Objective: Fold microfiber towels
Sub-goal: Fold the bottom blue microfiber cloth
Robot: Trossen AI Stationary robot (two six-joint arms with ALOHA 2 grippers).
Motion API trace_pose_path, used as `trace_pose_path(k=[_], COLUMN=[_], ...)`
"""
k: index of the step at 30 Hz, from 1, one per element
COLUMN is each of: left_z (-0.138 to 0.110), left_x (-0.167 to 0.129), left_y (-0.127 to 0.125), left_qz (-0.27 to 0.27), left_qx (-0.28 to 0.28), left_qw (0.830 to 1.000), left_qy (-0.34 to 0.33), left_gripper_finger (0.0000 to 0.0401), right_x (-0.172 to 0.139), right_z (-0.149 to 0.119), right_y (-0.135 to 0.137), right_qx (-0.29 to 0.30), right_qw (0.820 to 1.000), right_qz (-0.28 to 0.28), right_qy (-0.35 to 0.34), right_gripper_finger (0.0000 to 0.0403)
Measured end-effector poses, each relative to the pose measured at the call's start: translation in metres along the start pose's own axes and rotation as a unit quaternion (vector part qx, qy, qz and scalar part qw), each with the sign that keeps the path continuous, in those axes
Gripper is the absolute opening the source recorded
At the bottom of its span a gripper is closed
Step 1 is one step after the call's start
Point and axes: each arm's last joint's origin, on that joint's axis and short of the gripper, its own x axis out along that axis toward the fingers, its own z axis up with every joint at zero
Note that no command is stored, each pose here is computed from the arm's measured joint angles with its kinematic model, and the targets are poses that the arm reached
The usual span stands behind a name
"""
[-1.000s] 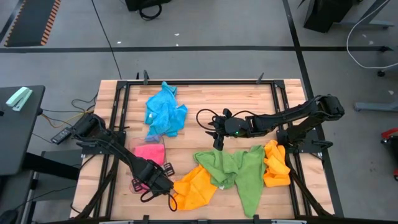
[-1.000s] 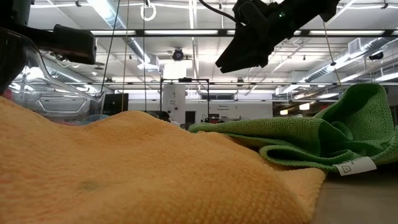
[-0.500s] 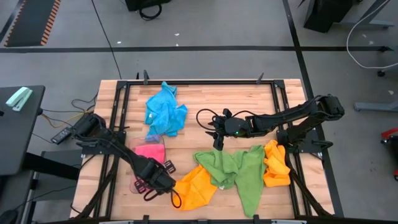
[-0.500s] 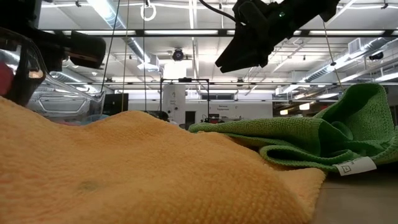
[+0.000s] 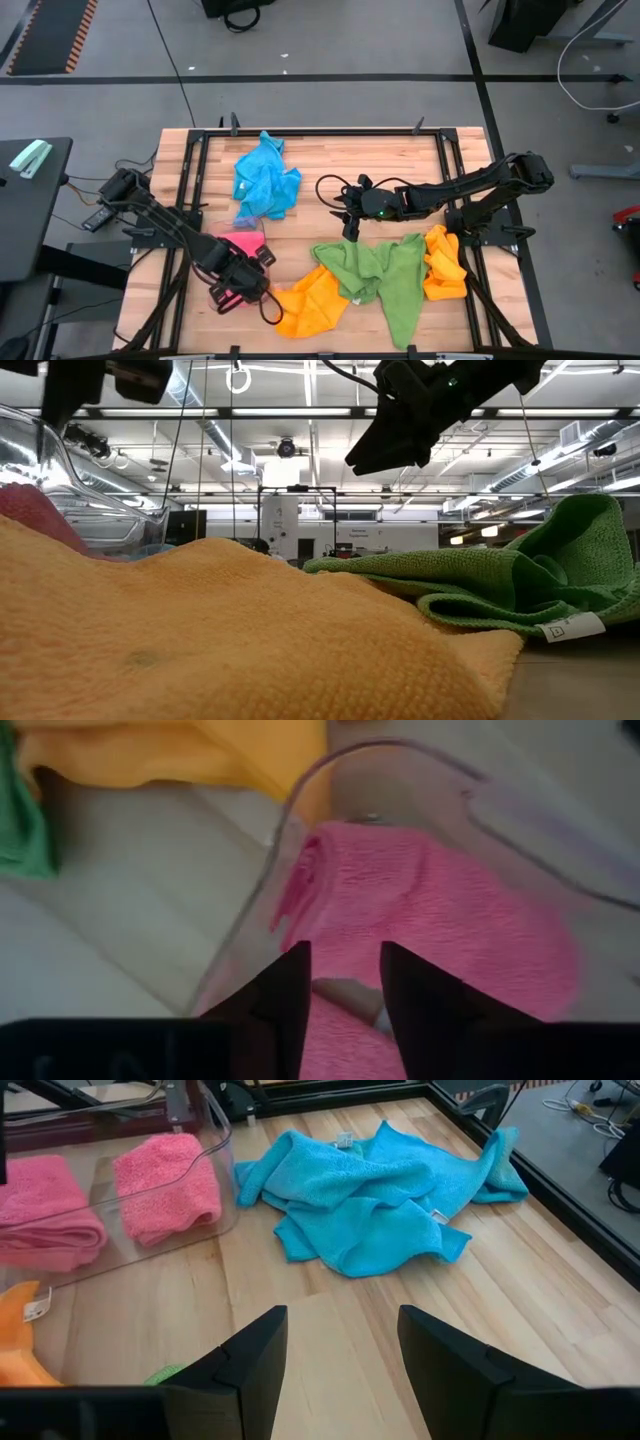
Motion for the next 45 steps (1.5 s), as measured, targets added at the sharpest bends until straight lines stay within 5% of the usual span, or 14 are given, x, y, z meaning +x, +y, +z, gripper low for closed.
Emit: trace_pose_path(k=[9,15,21,27,32,34,45], left_z=[0.011,0.006,-0.012,-0.016,-0.020,-0.019,-0.037], left_x=[0.016,0.018,0.008,-0.009,-0.031,-0.038,-0.040], left_y=[-0.017,-0.013,-0.001,0.017,0.041,0.053,0.118], left_qz=[-0.035,-0.026,-0.023,0.100,0.328,0.377,0.422], left_qx=[-0.015,-0.151,-0.192,-0.177,-0.204,-0.227,-0.343], left_qw=[0.999,0.987,0.973,0.974,0.921,0.898,0.838], left_qy=[0.005,0.038,0.123,0.096,0.045,0.006,-0.044], left_gripper_finger=[0.0068,0.0038,0.0012,0.0010,0.0032,0.0036,0.0017], right_x=[0.000,0.000,0.000,0.000,0.000,0.000,0.001], right_z=[0.000,0.000,0.000,0.000,0.000,0.000,0.000], right_y=[0.000,0.000,0.000,0.000,0.000,0.000,-0.003], right_qx=[-0.009,-0.024,-0.038,-0.042,-0.049,-0.031,-0.018], right_qw=[1.000,1.000,0.999,0.999,0.999,1.000,1.000], right_qz=[0.000,0.000,0.000,0.000,0.000,0.000,-0.004], right_qy=[-0.002,-0.002,-0.002,0.002,0.002,0.000,0.002], right_gripper_finger=[0.0200,0.0200,0.0200,0.0200,0.0200,0.0200,0.0200])
